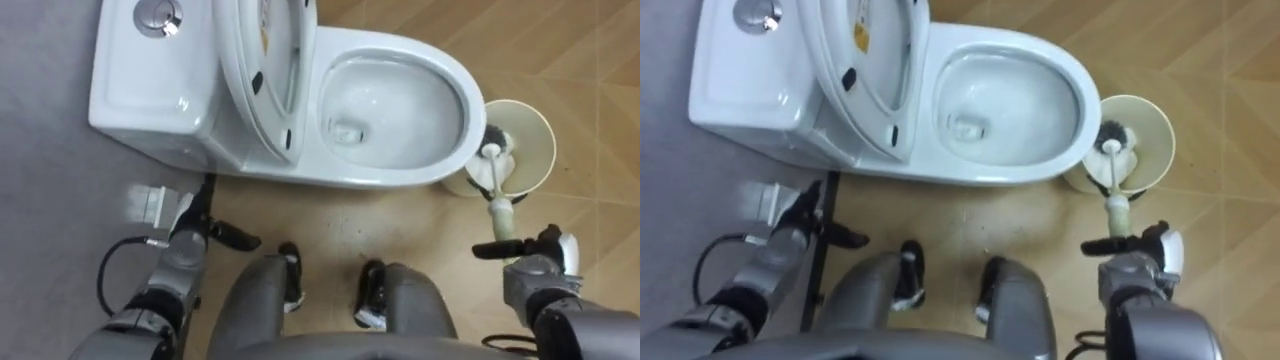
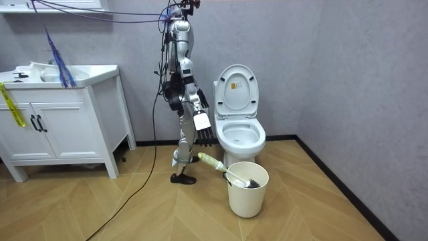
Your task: Brush toilet
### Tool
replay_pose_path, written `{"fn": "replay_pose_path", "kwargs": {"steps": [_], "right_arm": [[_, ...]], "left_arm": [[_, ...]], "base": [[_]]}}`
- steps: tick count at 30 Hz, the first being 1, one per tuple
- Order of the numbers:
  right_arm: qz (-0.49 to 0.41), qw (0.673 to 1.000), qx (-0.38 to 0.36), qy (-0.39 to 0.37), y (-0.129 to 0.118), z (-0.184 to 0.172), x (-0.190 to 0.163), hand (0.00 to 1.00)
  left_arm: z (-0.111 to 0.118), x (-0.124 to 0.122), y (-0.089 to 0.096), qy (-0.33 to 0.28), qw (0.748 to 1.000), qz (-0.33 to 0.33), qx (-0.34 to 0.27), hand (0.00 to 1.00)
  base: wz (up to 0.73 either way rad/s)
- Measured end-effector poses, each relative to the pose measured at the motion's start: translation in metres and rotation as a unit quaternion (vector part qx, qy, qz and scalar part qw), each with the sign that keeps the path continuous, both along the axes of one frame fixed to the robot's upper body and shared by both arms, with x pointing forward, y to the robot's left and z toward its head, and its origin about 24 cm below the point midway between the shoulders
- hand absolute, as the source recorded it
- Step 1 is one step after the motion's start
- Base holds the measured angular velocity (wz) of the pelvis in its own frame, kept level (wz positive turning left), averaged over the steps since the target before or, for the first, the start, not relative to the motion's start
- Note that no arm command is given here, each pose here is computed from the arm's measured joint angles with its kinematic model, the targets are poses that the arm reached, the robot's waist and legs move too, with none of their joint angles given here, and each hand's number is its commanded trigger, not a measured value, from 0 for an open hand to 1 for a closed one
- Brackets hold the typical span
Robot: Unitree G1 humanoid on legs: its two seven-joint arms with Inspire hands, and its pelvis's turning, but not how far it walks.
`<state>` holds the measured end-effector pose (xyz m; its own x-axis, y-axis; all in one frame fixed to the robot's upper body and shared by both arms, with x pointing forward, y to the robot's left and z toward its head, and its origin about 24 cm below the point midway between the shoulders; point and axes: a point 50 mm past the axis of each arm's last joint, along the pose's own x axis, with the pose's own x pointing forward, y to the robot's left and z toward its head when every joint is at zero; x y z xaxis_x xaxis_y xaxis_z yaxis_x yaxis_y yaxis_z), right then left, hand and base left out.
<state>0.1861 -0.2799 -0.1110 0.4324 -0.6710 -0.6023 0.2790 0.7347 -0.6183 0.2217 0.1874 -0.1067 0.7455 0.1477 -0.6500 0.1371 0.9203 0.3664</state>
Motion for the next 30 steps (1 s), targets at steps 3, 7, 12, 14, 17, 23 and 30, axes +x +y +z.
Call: {"fn": "replay_pose_path", "kwargs": {"steps": [3,7,12,14,17,23,30], "right_arm": [[-0.001,1.000,-0.012,-0.012,-0.009,0.007,0.007,0.00],[0.008,0.998,-0.062,-0.016,-0.038,0.027,0.016,0.00],[0.015,0.994,-0.100,-0.030,-0.058,0.050,0.033,0.00],[0.021,0.993,-0.106,-0.039,-0.058,0.055,0.040,0.00],[0.030,0.992,-0.110,-0.046,-0.056,0.058,0.045,0.00],[0.033,0.991,-0.112,-0.066,-0.056,0.066,0.055,0.00],[0.034,0.990,-0.114,-0.075,-0.055,0.069,0.058,0.00]], "left_arm": [[0.012,0.012,-0.004,-0.036,0.999,-0.007,-0.006,0.00],[0.035,0.033,-0.006,-0.091,0.995,-0.029,-0.001,0.00],[0.047,0.044,-0.009,-0.115,0.991,-0.060,0.017,0.00],[0.051,0.048,-0.016,-0.122,0.989,-0.076,0.016,0.00],[0.057,0.052,-0.024,-0.137,0.986,-0.093,0.015,0.00],[0.064,0.055,-0.031,-0.155,0.982,-0.108,0.009,0.00],[0.064,0.053,-0.038,-0.159,0.980,-0.122,0.009,0.00]], "base": [[-0.02],[-0.10],[0.05],[0.07],[0.06],[0.04],[0.02]]}}
